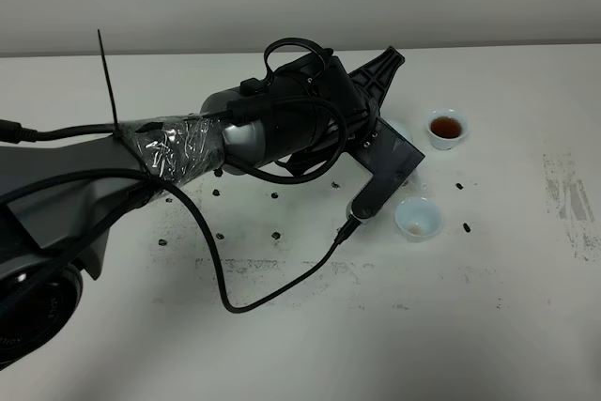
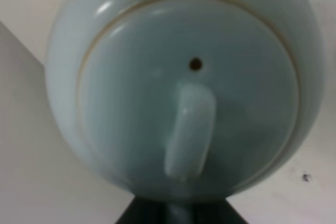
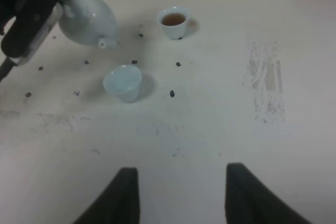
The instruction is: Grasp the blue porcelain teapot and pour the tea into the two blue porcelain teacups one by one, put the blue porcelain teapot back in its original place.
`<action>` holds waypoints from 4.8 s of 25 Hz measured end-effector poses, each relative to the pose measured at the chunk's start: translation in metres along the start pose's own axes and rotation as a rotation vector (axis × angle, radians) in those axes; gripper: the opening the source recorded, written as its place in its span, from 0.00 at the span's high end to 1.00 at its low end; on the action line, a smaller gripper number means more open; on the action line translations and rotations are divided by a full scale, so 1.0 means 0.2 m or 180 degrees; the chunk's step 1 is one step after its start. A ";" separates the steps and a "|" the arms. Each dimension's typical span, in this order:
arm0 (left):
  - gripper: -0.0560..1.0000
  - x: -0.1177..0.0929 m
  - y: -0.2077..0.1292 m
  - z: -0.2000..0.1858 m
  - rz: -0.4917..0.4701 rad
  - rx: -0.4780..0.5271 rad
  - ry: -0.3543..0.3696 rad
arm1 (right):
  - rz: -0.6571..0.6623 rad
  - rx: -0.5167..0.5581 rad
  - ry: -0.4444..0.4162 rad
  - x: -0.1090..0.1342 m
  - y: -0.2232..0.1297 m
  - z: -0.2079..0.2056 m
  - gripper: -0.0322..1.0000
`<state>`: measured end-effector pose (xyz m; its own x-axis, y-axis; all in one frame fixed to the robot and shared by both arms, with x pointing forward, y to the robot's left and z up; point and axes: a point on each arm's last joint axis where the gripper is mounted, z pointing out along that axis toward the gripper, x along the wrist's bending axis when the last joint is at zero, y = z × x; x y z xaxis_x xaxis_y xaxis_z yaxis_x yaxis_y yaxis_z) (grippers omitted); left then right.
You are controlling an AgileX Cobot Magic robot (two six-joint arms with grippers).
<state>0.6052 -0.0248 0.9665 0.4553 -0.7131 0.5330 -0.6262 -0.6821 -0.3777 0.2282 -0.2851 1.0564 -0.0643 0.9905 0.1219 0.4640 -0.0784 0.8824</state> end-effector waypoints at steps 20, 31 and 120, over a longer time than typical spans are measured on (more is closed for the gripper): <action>0.87 -0.01 0.04 0.07 0.0334 0.0101 0.0046 | 0.0000 0.0000 0.0000 0.00 0.00 0.00 0.57; 0.87 -0.01 0.05 0.10 0.0583 0.0160 0.0112 | 0.0000 0.0000 0.0000 0.00 0.00 0.00 0.57; 0.87 0.10 0.13 0.06 0.1824 0.0440 0.0786 | 0.0000 0.0000 0.0000 0.00 0.00 0.00 0.57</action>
<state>0.6067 -0.0586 0.9583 -0.0972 -0.9239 0.3701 -0.6322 -0.2299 -0.7399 0.2282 -0.2851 1.0564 -0.0643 0.9905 0.1219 0.4640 -0.0784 0.8824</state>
